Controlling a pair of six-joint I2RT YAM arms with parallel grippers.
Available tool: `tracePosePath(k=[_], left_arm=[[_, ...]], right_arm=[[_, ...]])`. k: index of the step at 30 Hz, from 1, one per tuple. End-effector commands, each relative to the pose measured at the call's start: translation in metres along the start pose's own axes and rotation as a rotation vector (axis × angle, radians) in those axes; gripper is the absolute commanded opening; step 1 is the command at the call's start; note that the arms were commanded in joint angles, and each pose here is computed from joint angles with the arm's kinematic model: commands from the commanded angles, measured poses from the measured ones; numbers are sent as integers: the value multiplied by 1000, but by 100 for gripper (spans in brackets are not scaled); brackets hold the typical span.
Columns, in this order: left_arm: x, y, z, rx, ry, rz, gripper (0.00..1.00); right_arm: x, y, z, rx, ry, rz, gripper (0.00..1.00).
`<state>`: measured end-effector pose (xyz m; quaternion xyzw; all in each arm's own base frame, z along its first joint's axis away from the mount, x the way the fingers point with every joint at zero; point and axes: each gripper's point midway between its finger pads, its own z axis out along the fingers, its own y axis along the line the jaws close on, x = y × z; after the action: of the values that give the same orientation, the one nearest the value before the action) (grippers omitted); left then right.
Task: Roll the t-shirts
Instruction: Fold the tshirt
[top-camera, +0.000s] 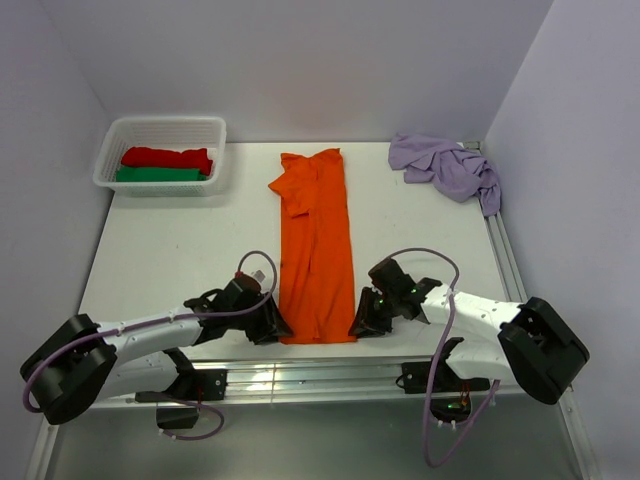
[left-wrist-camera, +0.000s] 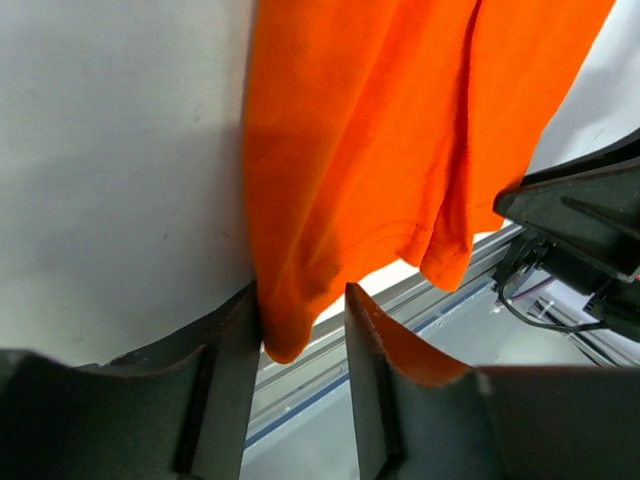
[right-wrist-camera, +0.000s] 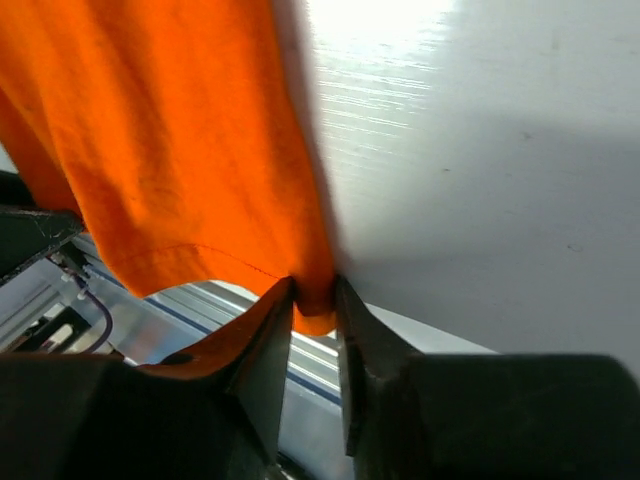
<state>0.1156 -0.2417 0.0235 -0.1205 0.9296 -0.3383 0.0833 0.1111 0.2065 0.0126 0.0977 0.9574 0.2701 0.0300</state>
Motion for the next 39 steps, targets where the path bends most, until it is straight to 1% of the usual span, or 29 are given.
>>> tracePosePath(k=[1, 2, 4, 5, 6, 13, 14, 16, 17, 23, 29, 34, 37, 39], left_arm=[[13, 33, 5, -108, 27, -8, 40], [14, 33, 5, -109, 29, -6, 38], [15, 36, 6, -126, 37, -12, 20], [16, 36, 6, -130, 40, -14, 11], [17, 37, 6, -134, 43, -18, 0], [17, 26, -1, -134, 53, -28, 0], [13, 17, -3, -120, 46, -23, 0], [14, 12, -8, -135, 57, -29, 0], [10, 0, -10, -116, 53, -24, 0], [-3, -39, -21, -56, 49, -14, 0], [-10, -62, -21, -20, 77, -28, 1], [-17, -72, -23, -19, 74, -55, 0], [-26, -76, -25, -20, 54, -64, 0], [-39, -80, -28, -15, 30, -74, 0]], right_arm=[[10, -47, 4, 186, 10, 14, 30], [11, -45, 6, 176, 17, 15, 26], [10, -42, 6, 170, 18, 5, 17], [10, -44, 6, 182, 26, 7, 6], [9, -41, 5, 179, 26, 2, 0], [7, -32, -7, 183, 27, -6, 0], [8, -32, -10, 189, 30, -6, 0], [4, -24, -15, 180, 21, -16, 0], [4, -23, -17, 181, 25, -15, 0], [-10, -2, -30, 158, -7, -34, 0], [-22, 14, -41, 134, -19, -48, 0], [-38, 26, -52, 97, -38, -45, 0], [-51, 28, -59, 91, -51, -42, 0], [-59, 29, -62, 91, -50, -41, 0]])
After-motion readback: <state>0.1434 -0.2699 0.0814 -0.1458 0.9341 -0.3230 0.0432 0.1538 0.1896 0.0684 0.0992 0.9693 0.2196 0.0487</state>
